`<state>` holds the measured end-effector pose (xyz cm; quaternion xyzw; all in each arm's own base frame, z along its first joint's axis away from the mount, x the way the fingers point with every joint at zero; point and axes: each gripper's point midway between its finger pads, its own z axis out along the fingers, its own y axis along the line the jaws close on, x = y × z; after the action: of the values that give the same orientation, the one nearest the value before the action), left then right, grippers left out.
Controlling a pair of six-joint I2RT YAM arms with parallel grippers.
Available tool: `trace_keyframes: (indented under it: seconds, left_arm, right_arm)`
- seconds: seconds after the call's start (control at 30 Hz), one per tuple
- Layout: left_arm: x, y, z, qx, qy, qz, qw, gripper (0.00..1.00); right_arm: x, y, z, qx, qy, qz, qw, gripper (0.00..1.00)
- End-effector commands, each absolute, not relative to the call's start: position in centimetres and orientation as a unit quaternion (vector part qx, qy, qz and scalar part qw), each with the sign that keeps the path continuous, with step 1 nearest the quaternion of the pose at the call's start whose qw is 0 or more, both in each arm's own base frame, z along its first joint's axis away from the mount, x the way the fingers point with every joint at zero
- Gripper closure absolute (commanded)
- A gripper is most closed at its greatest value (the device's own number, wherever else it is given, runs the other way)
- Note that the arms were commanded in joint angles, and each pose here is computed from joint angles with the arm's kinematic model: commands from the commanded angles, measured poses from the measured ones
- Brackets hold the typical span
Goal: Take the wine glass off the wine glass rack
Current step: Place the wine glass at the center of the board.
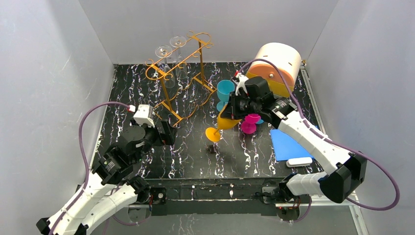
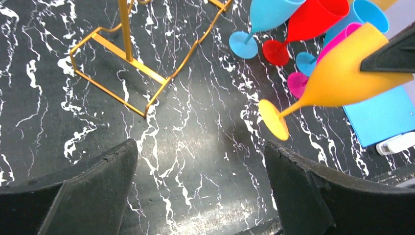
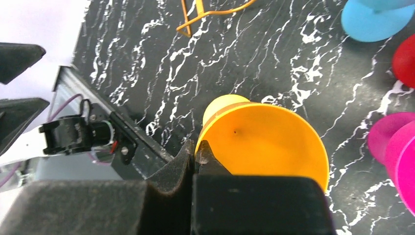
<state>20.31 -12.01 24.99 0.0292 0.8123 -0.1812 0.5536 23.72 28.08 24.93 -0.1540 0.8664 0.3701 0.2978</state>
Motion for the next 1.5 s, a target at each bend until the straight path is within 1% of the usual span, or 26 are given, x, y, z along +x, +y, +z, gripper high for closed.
trace_keyframes:
  seconds: [0.0, 0.1, 0.2, 0.4, 0.63, 0.87, 0.93, 1.07, 1.37, 1.47]
  left_arm:
    - [19.8, -12.3, 23.6, 0.023, 0.832, -0.185, 0.523, 0.02]
    - [19.9, -11.9, 22.9, 0.009, 0.835, -0.177, 0.521, 0.02]
    - [20.0, -12.0, 22.2, 0.008, 0.839, -0.173, 0.515, 0.02]
    - [20.4, -12.1, 20.9, 0.003, 0.853, -0.155, 0.498, 0.02]
    - [20.0, -11.6, 20.7, 0.008, 0.862, -0.14, 0.487, 0.02]
    - [19.7, -11.0, 22.4, -0.011, 0.845, -0.158, 0.511, 0.02]
    - [19.6, -11.7, 23.1, 0.016, 0.838, -0.174, 0.517, 0.02]
    - [19.5, -11.7, 23.5, 0.045, 0.844, -0.16, 0.511, 0.02]
    - [19.4, -11.2, 23.6, 0.028, 0.836, -0.164, 0.522, 0.02]
    - [19.6, -10.4, 24.1, 0.003, 0.83, -0.156, 0.536, 0.02]
  right_arm:
    - [26.1, 27.9, 26.8, -0.185, 0.858, 0.29, 0.382, 0.99]
    - [26.5, 27.7, 26.1, -0.201, 0.857, 0.234, 0.412, 0.99]
    - [26.8, 27.7, 24.9, -0.217, 0.861, 0.18, 0.423, 0.99]
    - [27.8, 28.3, 23.1, -0.244, 0.86, 0.137, 0.427, 0.99]
    - [29.2, 29.9, 21.5, -0.247, 0.863, 0.132, 0.419, 0.99]
    - [30.8, 30.2, 21.5, -0.266, 0.846, 0.109, 0.448, 0.99]
    - [31.6, 30.3, 20.9, -0.272, 0.841, 0.095, 0.457, 0.99]
    - [32.1, 30.7, 19.6, -0.266, 0.854, 0.081, 0.439, 0.99]
    - [32.7, 30.3, 19.2, -0.254, 0.86, 0.089, 0.434, 0.99]
    - [33.0, 30.1, 19.2, -0.252, 0.864, 0.085, 0.427, 0.99]
